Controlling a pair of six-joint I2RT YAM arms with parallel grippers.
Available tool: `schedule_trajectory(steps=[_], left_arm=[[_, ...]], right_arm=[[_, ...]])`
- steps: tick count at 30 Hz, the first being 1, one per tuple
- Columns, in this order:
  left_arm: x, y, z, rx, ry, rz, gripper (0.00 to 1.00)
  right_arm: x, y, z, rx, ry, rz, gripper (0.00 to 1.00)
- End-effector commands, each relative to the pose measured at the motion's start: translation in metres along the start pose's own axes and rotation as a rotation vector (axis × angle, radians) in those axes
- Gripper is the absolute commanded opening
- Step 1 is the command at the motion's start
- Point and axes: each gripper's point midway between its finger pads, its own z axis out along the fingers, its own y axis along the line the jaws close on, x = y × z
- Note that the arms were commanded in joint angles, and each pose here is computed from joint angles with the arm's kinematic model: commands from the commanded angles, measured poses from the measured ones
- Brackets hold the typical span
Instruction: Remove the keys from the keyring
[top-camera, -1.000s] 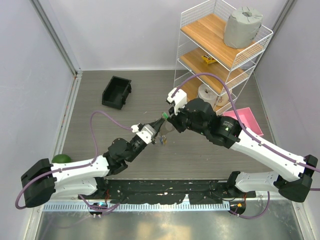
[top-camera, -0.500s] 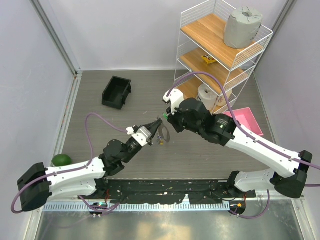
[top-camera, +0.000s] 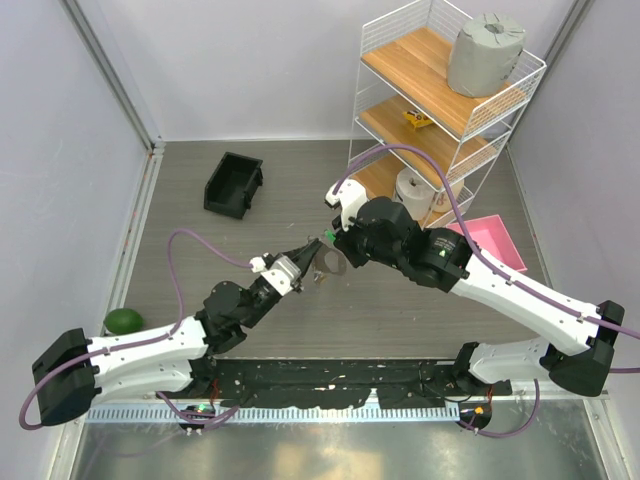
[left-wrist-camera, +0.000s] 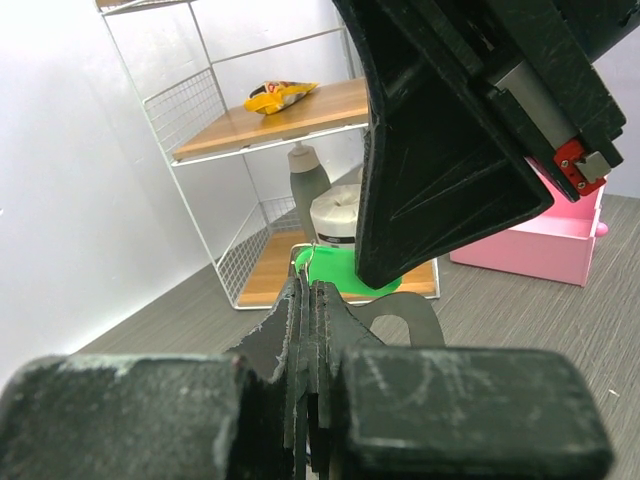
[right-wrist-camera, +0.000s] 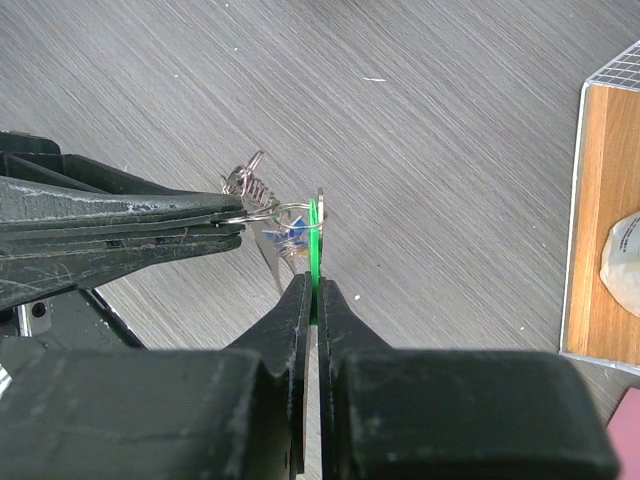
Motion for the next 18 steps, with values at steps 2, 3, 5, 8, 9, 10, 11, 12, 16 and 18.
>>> schedule_trajectory(steps=[2,3,5,8,9,10,11,12,16,18], left_arm=[[-0.024,0.017,-0.001,-0.077,-0.1,-0.062,0.0],[-0.021,0.018,-0.003,-0.083,-0.099,-0.082,0.0],[-0.016,0.016,-0.007,-0.077,-0.102,-0.133,0.0],[-0.008,0.01,-0.012,-0.056,-0.083,-0.167,0.05],[-0.006,0.009,-0.013,-0.053,-0.077,-0.182,0.05],[-0.004,0.008,-0.015,-0.051,-0.072,-0.192,0.06],[-0.004,0.008,-0.017,-0.051,-0.072,-0.199,0.06],[-0.003,0.008,-0.018,-0.05,-0.072,-0.211,0.07],[-0.006,0.005,-0.021,-0.033,-0.075,-0.24,0.2],[-0.007,0.003,-0.021,-0.022,-0.059,-0.251,0.29]], right_arm=[[-0.023,-0.004,-0.011,0.011,-0.079,0.022,0.05],[-0.025,-0.005,-0.014,0.017,-0.086,0.019,0.05],[-0.031,-0.009,-0.019,0.03,-0.105,0.018,0.05],[-0.036,-0.011,-0.022,0.04,-0.111,0.013,0.05],[-0.037,-0.011,-0.022,0.04,-0.113,0.011,0.05],[-0.038,-0.011,-0.023,0.04,-0.113,0.006,0.05],[-0.04,-0.012,-0.024,0.043,-0.119,0.007,0.05],[-0.04,-0.012,-0.023,0.042,-0.116,0.003,0.05],[-0.045,-0.012,-0.026,0.041,-0.126,0.001,0.05],[-0.046,-0.011,-0.026,0.034,-0.124,-0.006,0.05]])
